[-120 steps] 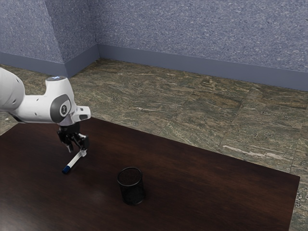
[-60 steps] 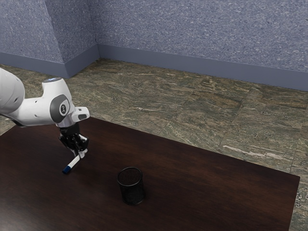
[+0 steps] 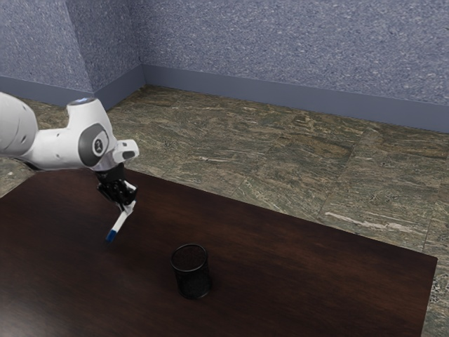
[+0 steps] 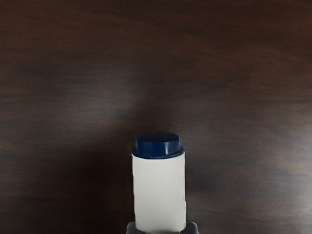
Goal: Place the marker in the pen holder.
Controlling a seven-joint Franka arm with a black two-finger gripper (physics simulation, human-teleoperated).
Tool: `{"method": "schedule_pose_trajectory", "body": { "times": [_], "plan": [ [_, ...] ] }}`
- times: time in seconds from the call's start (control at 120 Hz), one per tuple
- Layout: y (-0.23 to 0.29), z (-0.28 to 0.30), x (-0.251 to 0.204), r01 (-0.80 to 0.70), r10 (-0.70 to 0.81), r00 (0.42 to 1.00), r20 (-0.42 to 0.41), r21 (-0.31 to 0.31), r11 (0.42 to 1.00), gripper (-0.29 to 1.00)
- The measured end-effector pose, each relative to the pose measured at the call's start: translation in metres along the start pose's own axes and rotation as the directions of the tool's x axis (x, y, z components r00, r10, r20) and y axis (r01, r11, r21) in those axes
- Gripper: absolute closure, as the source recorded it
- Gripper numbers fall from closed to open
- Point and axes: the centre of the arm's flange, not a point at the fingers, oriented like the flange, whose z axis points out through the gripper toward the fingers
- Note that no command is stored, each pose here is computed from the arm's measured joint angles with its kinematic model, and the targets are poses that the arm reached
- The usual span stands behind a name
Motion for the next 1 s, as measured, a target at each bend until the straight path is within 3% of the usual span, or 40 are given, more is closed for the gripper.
{"method": "schedule_pose_trajectory", "body": {
  "times": [0.267,0.425,0.742,1.0],
  "plan": [
    [0.172,-0.088,0.010,-0.251,0.252,0.955,-0.159,0.025,0.968,0.79],
    [0.252,-0.105,-0.004,-0.337,0.330,0.915,-0.230,0.013,0.942,0.79],
    [0.288,-0.103,-0.054,-0.363,0.346,0.900,-0.267,-0.016,0.932,0.79],
    [0.272,-0.105,-0.096,-0.334,0.310,0.907,-0.284,-0.039,0.942,0.79]
  ]
}}
